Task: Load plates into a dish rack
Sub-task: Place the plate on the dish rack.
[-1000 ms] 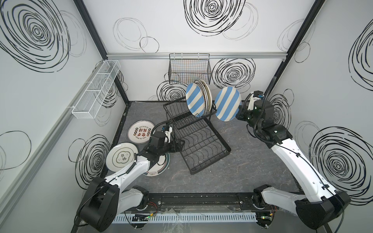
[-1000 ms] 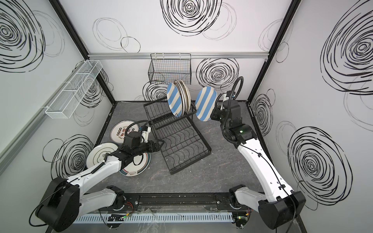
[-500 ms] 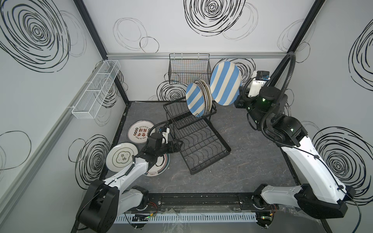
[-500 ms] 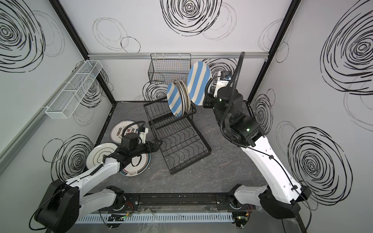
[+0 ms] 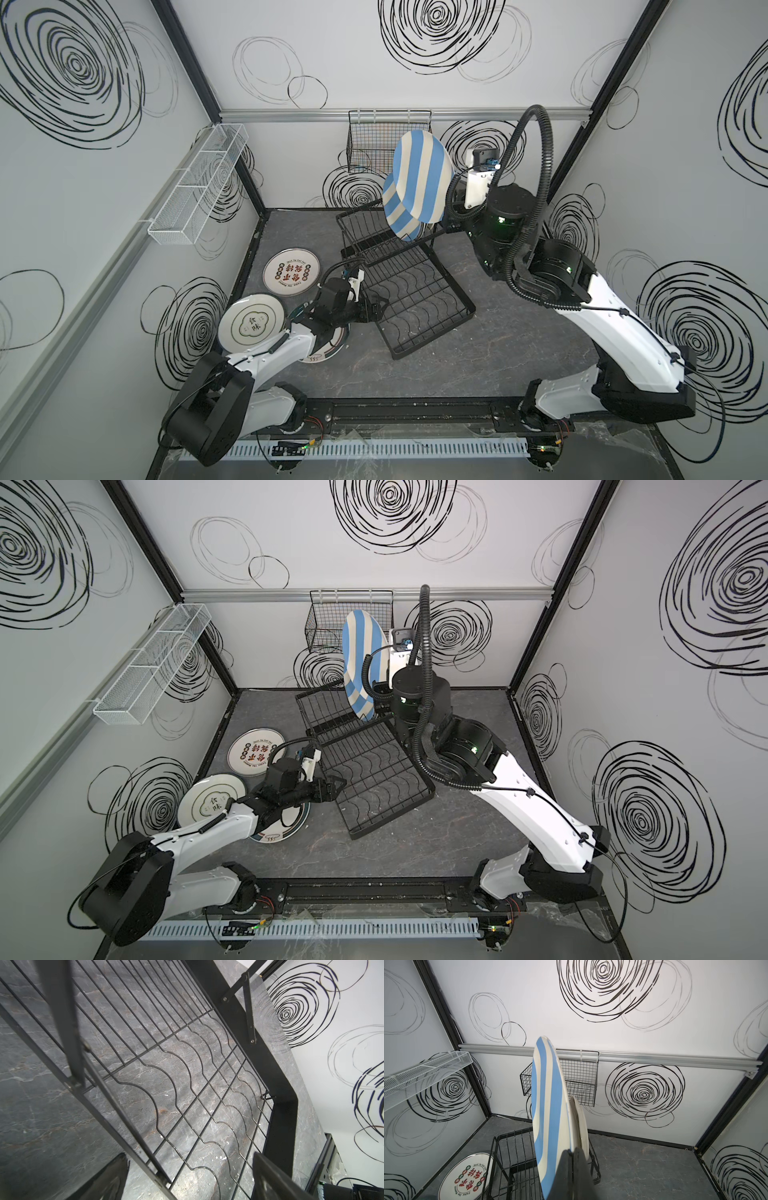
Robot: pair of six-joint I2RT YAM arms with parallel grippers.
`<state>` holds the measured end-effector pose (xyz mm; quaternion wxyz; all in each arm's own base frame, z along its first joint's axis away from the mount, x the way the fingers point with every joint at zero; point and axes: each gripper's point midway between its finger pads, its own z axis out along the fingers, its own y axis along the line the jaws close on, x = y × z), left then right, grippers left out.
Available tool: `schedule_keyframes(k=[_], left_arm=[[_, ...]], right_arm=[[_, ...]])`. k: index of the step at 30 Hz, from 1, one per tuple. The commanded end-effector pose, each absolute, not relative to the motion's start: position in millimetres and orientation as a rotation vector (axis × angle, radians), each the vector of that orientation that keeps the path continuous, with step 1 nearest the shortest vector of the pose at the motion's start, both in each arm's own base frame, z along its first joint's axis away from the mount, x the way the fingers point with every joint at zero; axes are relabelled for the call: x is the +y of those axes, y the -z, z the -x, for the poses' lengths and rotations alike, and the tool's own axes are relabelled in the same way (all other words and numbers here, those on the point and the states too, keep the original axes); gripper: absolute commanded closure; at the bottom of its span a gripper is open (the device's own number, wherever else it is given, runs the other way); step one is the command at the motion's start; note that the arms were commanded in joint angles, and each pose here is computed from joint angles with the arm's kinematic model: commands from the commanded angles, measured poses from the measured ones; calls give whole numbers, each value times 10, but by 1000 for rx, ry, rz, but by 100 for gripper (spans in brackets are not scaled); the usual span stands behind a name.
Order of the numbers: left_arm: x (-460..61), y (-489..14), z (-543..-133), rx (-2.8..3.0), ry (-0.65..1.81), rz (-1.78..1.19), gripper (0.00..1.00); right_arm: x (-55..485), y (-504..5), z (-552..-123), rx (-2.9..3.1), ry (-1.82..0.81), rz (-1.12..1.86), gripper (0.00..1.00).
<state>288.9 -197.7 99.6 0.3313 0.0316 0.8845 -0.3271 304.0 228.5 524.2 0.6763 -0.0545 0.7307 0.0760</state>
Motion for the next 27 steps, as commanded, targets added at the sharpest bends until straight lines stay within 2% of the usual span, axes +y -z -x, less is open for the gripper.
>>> schedule_keyframes(k=[1, 27], left_arm=[[-2012, -1064, -2966, 2260, 856, -96, 4], [-1919, -1077, -2943, 2253, 835, -93, 4]], right_arm=[[2253, -5397, -3076, 1590, -144, 65, 100], [2646, -4558, -3720, 1675, -186, 239, 100]])
